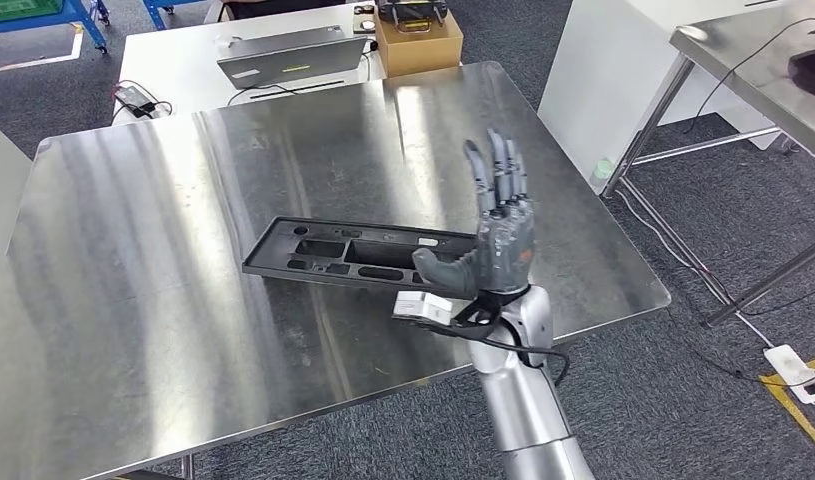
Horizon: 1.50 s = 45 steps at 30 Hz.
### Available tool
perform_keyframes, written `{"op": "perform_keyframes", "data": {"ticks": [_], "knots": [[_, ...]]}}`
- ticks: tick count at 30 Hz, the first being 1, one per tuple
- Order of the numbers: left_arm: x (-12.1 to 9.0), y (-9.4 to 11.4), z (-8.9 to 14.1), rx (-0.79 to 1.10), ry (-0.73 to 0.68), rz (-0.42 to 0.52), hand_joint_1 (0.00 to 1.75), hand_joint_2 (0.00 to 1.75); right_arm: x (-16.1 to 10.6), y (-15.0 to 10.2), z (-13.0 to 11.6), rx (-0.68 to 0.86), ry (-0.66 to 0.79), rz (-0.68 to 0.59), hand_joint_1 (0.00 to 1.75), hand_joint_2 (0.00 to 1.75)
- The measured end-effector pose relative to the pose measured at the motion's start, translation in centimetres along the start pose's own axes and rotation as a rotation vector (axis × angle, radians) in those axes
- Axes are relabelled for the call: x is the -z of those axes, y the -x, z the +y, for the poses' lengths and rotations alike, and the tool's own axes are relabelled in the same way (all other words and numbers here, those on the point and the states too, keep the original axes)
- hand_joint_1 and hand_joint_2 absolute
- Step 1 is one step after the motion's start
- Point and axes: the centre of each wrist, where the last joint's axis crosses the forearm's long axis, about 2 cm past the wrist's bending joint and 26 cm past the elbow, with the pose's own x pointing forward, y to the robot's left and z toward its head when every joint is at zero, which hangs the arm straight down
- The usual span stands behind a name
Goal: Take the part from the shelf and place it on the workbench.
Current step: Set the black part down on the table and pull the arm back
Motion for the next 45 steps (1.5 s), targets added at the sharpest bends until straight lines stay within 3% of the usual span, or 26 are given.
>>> {"op": "perform_keyframes", "data": {"ticks": [7,17,23,36,45], "knots": [[0.0,0.0,0.1,-0.007,-0.008,0.004,0.00,0.00,-0.3,0.2,-3.5,-0.081,0.108,0.048,0.00,0.00],[0.0,0.0,0.1,-0.015,-0.011,0.010,0.00,0.00,-1.2,0.0,-4.9,-0.068,0.165,0.103,0.00,0.00],[0.1,0.0,0.4,0.003,-0.019,0.099,0.00,0.00,-3.9,-1.1,-5.3,0.022,0.171,0.196,0.00,0.00],[-0.1,0.1,-0.1,-0.024,0.020,0.137,0.00,0.00,-9.1,-3.0,-6.2,0.173,0.045,0.316,0.00,0.00],[-0.1,0.2,0.0,-0.020,0.023,0.133,0.00,0.00,-10.2,-3.8,-6.8,0.201,-0.007,0.316,0.00,0.00]]}}
